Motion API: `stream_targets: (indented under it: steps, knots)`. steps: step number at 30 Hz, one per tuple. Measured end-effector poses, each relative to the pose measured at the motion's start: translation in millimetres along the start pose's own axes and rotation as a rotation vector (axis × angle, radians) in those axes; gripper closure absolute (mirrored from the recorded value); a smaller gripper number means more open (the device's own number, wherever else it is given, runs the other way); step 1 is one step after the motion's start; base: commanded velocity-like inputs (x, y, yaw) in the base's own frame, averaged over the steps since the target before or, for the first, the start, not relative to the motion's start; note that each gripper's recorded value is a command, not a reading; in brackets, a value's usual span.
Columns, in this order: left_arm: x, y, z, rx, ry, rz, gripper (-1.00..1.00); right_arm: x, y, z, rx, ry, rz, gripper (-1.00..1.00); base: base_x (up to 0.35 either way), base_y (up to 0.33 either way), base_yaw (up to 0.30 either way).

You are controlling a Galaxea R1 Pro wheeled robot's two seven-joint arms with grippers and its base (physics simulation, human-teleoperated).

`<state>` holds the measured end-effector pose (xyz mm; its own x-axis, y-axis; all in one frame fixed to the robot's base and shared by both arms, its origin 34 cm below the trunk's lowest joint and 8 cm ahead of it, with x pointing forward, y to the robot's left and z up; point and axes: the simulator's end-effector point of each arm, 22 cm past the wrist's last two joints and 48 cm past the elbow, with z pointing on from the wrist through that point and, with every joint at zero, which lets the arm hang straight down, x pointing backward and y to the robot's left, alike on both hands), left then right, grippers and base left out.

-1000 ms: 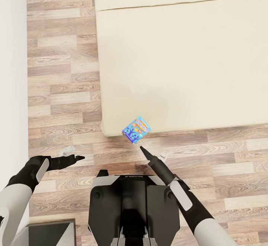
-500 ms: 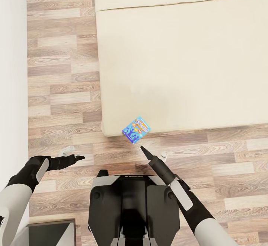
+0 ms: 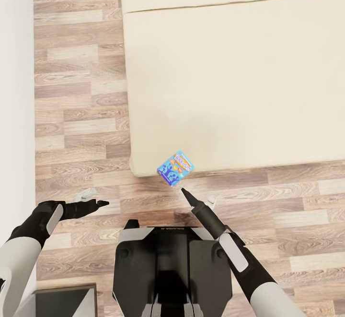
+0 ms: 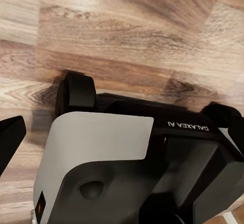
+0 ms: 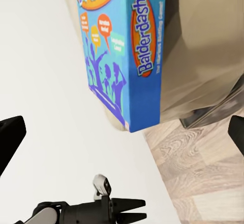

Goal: Put all the toys in the child's room - the three board games (two on the bed and one on the table), the two jigsaw puzzles on the table, and the tennis ball on the table - inside the toy box on the table in the child's room.

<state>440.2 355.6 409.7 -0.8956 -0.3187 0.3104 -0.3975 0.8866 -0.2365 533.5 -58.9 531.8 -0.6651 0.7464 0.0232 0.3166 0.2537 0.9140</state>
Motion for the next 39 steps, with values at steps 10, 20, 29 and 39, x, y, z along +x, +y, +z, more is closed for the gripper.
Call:
stream_targets:
  steps: [10,20,29,39]
  knots:
    - [-3.5,0.8,5.4,0.0,0.0,0.0,-1.0,-0.9,-5.4,3.3,0.0,0.003,0.0,-1.0,0.0,0.0,0.0]
    - [-5.8,1.3,9.2,0.0,0.0,0.0,-1.0,1.7,-8.9,6.3,-0.001,0.016,0.006,-1.0,0.0,0.0,0.0]
    - [-5.9,1.3,9.2,0.001,-0.001,0.0,-1.0,4.1,-8.2,6.8,-0.002,0.022,0.008,-1.0,0.0,0.057,0.0]
    - [-5.9,1.2,9.2,0.001,-0.001,-0.001,-1.0,3.9,-7.9,7.3,-0.003,0.023,0.008,-1.0,0.0,0.074,0.0]
